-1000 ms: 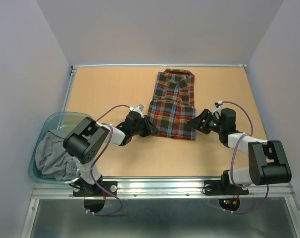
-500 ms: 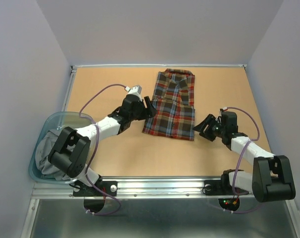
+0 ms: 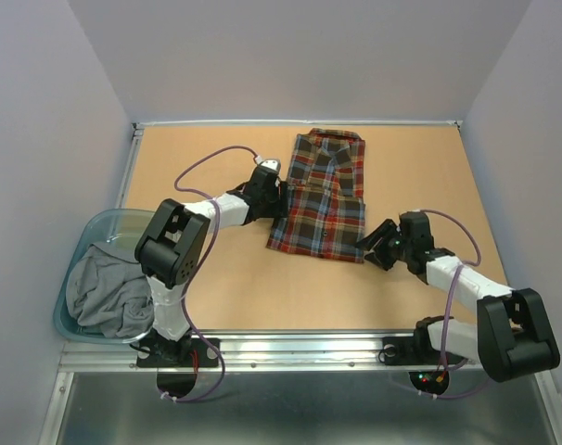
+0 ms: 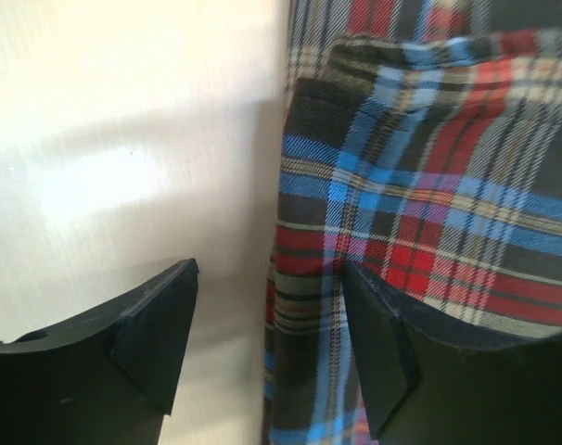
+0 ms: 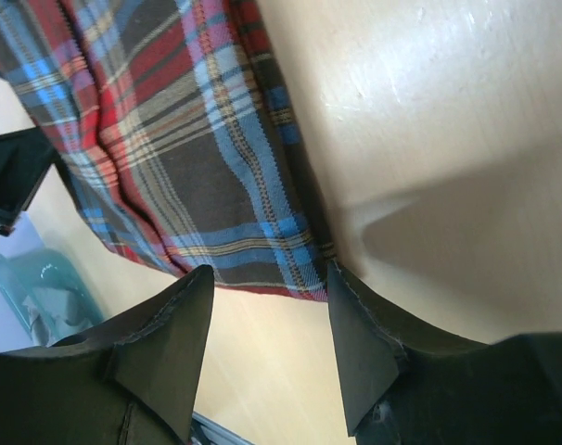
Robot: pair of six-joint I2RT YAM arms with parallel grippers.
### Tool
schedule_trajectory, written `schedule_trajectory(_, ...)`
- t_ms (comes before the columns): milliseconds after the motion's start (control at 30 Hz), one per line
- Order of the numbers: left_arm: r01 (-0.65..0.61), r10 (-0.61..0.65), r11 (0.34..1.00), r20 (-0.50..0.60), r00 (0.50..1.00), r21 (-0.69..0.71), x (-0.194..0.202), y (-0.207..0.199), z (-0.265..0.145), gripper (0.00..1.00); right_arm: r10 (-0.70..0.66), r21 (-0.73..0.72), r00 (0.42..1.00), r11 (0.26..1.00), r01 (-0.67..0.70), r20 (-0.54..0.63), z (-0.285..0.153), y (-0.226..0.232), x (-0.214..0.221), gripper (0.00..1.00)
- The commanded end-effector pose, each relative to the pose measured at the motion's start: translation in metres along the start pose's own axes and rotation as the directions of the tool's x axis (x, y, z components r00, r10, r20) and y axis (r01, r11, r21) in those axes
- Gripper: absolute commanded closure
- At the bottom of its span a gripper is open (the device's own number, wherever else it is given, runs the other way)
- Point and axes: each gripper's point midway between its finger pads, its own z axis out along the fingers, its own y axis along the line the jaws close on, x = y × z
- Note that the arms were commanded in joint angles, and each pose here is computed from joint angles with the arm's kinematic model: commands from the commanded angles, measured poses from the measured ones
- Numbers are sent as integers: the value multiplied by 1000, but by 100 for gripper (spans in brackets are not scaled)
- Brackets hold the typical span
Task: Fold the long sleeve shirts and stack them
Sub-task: Fold the shirt
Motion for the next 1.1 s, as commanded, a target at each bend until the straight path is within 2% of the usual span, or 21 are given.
schedule_trajectory(0, -42, 41, 999, 11, 999, 10, -16, -4, 1, 29, 43, 25, 999, 999, -44, 19, 8, -5, 2, 43)
schedule_trajectory(133, -25, 26, 999, -29, 999, 21, -3, -5, 10, 41, 62, 16, 998, 998, -62, 4, 15, -11, 10, 43)
schedule_trajectory(167, -22, 22, 1000, -38, 999, 15, 1, -3, 11, 50, 71, 16, 997, 997, -71, -9, 17, -12, 14, 43)
schedule_trajectory(233, -1, 4, 999, -71, 997, 45, 11, -7, 12, 59, 70, 4, 997, 998, -70, -16, 20, -13, 18, 45)
schedule_trajectory(267, 9, -5, 999, -85, 996, 45, 17, -6, 12, 69, 64, 5, 998, 998, -64, -20, 22, -14, 20, 47)
schedule_trajectory(333, 35, -30, 998, -102, 994, 48, 25, -6, 12, 78, 58, 17, 998, 998, -58, -16, 24, -18, 19, 59)
schedule_trajectory(367, 43, -38, 998, -107, 994, 50, 28, -6, 11, 89, 48, 24, 999, 999, -48, -11, 25, -20, 18, 64)
schedule_trajectory(400, 52, -46, 997, -124, 991, 50, 35, -4, 11, 92, 44, 39, 999, 998, -44, -3, 27, -23, 17, 69)
schedule_trajectory(433, 69, -62, 996, -127, 990, 50, 38, -4, 10, 98, 39, 42, 999, 998, -39, 2, 28, -23, 15, 79)
schedule_trajectory(533, 107, -101, 994, -147, 984, 37, 53, 4, 2, 100, -7, 68, 1000, 998, 6, 19, 31, -26, 9, 99)
schedule_trajectory(667, 253, -246, 967, -183, 952, 12, 76, 12, -26, 100, -117, 93, 992, 989, 112, 51, 37, -12, -20, 100)
schedule_trajectory(700, 279, -275, 960, -223, 935, -14, 100, 20, -34, 100, -178, 116, 983, 978, 172, 42, 37, -15, -29, 99)
schedule_trajectory(733, 345, -336, 939, -211, 918, 5, 98, 13, -46, 100, -256, 116, 965, 962, 249, 54, 43, -3, -50, 99)
schedule_trajectory(767, 344, -329, 938, -226, 917, 29, 108, 11, -54, 100, -288, 143, 957, 949, 283, 22, 47, -15, -46, 99)
schedule_trajectory(800, 393, -369, 919, -277, 887, 34, 130, 7, -64, 100, -312, 172, 950, 938, 302, 30, 48, -4, -67, 99)
schedule_trajectory(867, 377, -332, 918, -286, 899, 119, 140, -23, -82, 91, -388, 225, 922, 898, 379, -5, 59, -9, -84, 99)
schedule_trajectory(900, 370, -318, 918, -291, 903, 146, 143, -35, -88, 84, -423, 220, 904, 889, 402, 57, 61, 15, -112, 99)
schedule_trajectory(967, 343, -285, 918, -270, 919, 199, 138, -52, -101, 67, -459, 255, 884, 869, 424, 95, 65, 24, -136, 92)
schedule_trajectory(1000, 335, -278, 918, -257, 926, 212, 134, -56, -105, 46, -467, 269, 879, 862, 429, 96, 67, 25, -144, 87)
schedule_trajectory(1033, 323, -276, 927, -236, 932, 192, 131, -52, -107, 36, -482, 246, 866, 863, 442, 136, 65, 47, -159, 75)
schedule_trajectory(1067, 313, -278, 926, -180, 944, 210, 112, -54, -116, 23, -480, 232, 867, 866, 443, 137, 64, 54, -160, 68)
